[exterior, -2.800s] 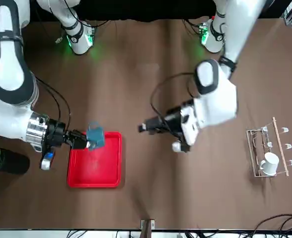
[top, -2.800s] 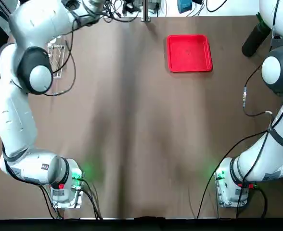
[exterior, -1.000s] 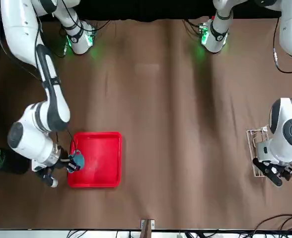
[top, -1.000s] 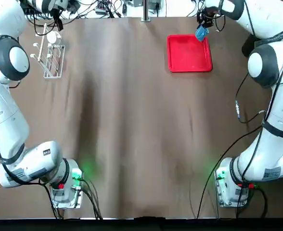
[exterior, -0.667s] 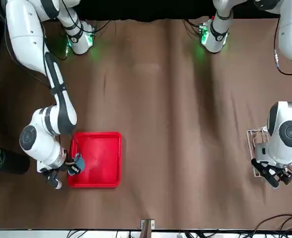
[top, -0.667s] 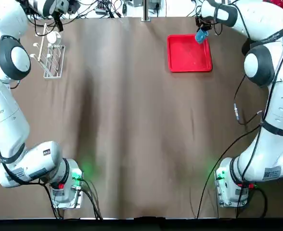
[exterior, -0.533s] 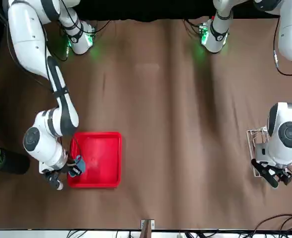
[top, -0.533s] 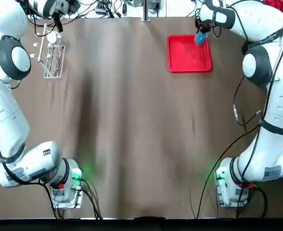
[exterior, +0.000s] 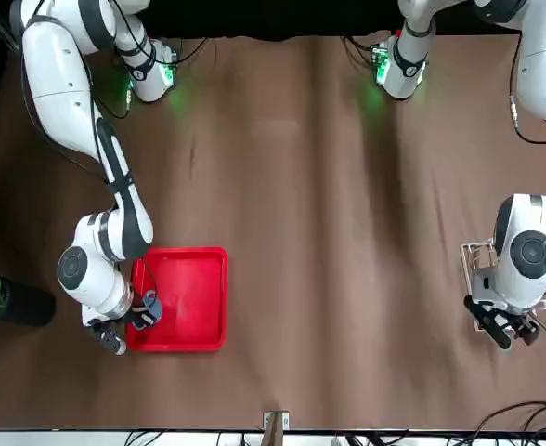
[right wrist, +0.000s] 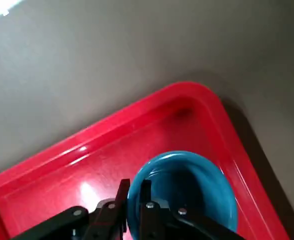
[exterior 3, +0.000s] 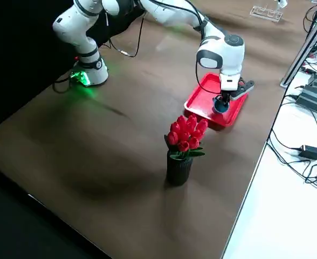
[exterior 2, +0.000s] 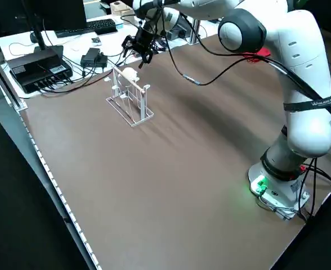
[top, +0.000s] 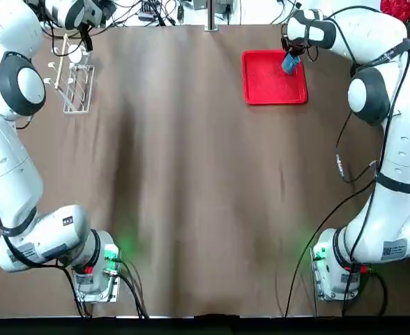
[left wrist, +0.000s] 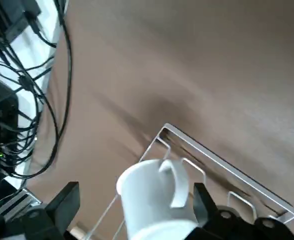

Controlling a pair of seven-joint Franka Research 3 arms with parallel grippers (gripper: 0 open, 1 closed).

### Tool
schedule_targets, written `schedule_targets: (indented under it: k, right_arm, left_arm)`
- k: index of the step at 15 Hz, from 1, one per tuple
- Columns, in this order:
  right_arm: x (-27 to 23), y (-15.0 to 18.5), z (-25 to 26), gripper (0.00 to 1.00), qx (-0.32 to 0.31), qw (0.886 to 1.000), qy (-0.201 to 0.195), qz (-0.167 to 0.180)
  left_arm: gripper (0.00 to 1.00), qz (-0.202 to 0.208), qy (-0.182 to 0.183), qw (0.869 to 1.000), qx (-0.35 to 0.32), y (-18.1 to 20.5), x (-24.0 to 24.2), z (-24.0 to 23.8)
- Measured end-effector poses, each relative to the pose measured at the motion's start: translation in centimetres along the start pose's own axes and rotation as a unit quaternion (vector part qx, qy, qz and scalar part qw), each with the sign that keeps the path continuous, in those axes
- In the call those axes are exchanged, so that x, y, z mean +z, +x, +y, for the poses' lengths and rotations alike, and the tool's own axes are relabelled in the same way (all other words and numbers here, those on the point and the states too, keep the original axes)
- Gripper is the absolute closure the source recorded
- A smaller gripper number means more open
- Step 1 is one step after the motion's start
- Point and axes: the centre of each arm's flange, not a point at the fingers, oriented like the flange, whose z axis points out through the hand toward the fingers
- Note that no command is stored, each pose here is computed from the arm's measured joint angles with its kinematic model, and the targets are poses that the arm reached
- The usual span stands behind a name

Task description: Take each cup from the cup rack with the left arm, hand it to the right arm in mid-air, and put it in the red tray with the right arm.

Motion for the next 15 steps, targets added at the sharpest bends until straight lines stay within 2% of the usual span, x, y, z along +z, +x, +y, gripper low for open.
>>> schedule_targets:
  k: [5,7,9,15]
  right_arm:
    - [1.1,-0.9,0.7,0.89,0.007,0.999,-0.022,-0.03]
    - [1.0,-1.0,0.8,0.89,0.007,0.999,-0.027,-0.036]
    - [1.1,-1.0,0.9,0.85,0.007,0.999,-0.03,-0.039]
    - [1.0,-0.9,1.0,0.33,0.009,0.999,-0.031,-0.037]
  left_arm:
    - [0.0,-0.01,-0.016,1.0,-0.004,0.3,1.5,1.9]
    - [0.0,-0.019,-0.009,1.0,0.006,0.1,1.5,2.1]
    - [0.0,-0.025,0.003,1.0,0.012,-0.3,0.9,2.2]
    - [0.0,-0.011,0.016,1.0,0.002,-1.0,1.2,2.9]
